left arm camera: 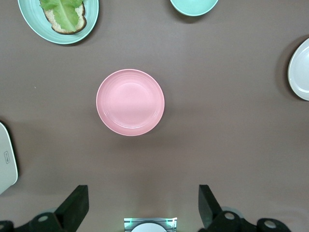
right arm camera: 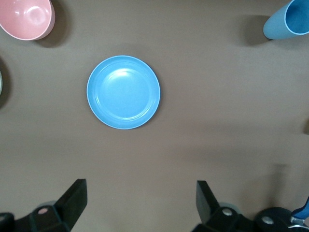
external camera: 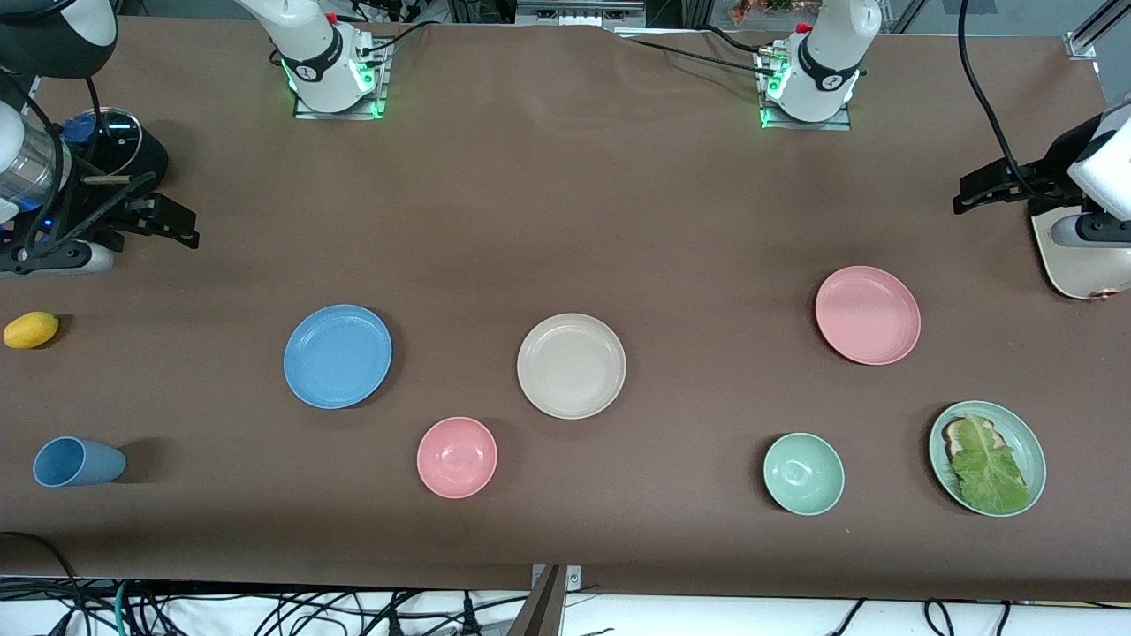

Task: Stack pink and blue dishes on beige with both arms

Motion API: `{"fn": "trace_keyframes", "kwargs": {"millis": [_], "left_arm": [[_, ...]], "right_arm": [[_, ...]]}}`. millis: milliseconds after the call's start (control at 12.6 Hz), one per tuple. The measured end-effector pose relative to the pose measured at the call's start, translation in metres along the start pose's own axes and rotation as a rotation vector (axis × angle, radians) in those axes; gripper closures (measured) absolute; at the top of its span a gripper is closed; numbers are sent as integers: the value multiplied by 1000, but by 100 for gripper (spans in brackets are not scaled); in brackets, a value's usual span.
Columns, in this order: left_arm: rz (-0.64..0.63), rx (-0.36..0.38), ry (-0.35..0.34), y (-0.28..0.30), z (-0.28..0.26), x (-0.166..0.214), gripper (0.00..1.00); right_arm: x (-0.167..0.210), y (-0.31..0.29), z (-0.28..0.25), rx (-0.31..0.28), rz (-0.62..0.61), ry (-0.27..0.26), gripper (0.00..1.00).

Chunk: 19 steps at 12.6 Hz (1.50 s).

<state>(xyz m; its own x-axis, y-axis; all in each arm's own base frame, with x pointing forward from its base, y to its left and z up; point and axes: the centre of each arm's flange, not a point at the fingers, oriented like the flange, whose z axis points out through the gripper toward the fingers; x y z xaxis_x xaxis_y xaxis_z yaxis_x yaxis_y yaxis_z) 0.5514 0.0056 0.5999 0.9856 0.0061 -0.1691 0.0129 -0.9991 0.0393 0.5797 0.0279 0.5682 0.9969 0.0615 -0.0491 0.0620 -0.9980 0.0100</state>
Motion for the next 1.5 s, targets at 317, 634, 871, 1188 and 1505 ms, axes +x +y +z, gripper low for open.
{"fn": "trace_keyframes", "kwargs": {"millis": [317,634,871,1188,1505], "left_arm": [[0,0,0,0,0,0,0],[0,0,0,0,0,0,0],[0,0,0,0,0,0,0],[0,0,0,0,0,0,0],[0,0,0,0,0,0,0]], "right_arm": [[0,0,0,0,13,0,0],[0,0,0,0,15,-1,0],[0,0,1,0,15,-1,0],[0,0,1,0,15,-2,0],[0,0,1,0,15,-2,0]]}}
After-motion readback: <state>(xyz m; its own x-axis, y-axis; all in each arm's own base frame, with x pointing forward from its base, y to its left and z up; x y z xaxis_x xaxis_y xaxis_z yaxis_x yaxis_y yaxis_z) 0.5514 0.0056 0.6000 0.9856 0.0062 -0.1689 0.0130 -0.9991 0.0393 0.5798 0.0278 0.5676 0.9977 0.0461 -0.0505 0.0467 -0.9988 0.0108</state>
